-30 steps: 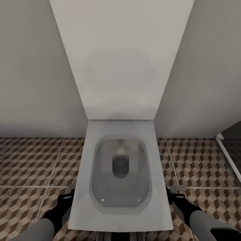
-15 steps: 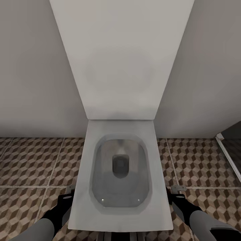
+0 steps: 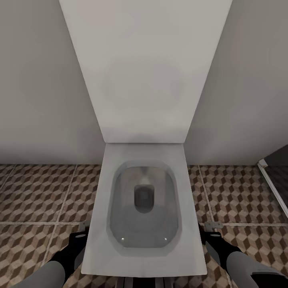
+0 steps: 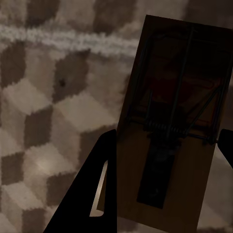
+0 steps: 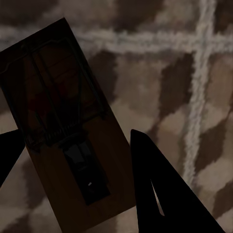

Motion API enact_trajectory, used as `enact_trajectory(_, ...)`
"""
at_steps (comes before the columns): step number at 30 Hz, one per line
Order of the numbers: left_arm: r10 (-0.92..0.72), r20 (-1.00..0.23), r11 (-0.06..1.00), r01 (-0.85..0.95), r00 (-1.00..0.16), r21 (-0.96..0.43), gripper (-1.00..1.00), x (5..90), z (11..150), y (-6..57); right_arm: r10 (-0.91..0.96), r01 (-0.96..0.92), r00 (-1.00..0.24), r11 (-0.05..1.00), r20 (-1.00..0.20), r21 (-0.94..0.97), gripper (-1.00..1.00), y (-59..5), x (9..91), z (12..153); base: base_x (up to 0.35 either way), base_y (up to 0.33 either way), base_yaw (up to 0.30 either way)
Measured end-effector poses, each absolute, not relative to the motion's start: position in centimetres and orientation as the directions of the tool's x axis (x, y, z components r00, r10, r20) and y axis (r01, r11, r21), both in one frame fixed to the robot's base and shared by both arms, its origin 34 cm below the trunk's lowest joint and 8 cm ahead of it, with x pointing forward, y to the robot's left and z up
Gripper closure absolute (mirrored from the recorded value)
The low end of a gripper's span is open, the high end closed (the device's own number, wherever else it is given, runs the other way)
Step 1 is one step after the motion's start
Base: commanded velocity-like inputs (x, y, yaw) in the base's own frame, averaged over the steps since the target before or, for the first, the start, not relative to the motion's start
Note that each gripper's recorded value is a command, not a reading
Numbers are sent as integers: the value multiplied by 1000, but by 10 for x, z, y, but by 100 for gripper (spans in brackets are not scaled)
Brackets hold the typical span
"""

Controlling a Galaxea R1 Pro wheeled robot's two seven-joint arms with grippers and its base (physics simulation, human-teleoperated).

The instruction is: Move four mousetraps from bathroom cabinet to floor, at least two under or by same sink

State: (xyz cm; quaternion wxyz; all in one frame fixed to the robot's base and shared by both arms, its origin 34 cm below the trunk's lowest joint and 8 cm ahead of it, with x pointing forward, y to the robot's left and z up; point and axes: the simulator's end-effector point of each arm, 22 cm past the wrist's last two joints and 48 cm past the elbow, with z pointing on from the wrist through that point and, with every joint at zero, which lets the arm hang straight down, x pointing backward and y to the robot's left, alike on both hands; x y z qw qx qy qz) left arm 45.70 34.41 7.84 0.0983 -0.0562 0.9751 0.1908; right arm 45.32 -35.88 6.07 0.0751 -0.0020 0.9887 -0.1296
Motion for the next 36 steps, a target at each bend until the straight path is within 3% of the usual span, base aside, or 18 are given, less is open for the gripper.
enact_trajectory(8, -72, -213, 921, -147, -974, 361, 100, 457, 78, 344, -22, 17, -989, 966, -146, -257, 100, -359, 453, 61, 0, 0, 0)
enact_trajectory(9, -72, -213, 921, -147, -974, 362, 100, 457, 78, 345, -22, 17, -989, 966, -146, -257, -100, -359, 453, 61, 0, 0, 0)
enact_trajectory(36, -72, -213, 921, -147, -974, 361, 100, 457, 78, 344, -18, 20, -989, 967, -147, -254, -100, -358, 453, 61, 0, 0, 0)
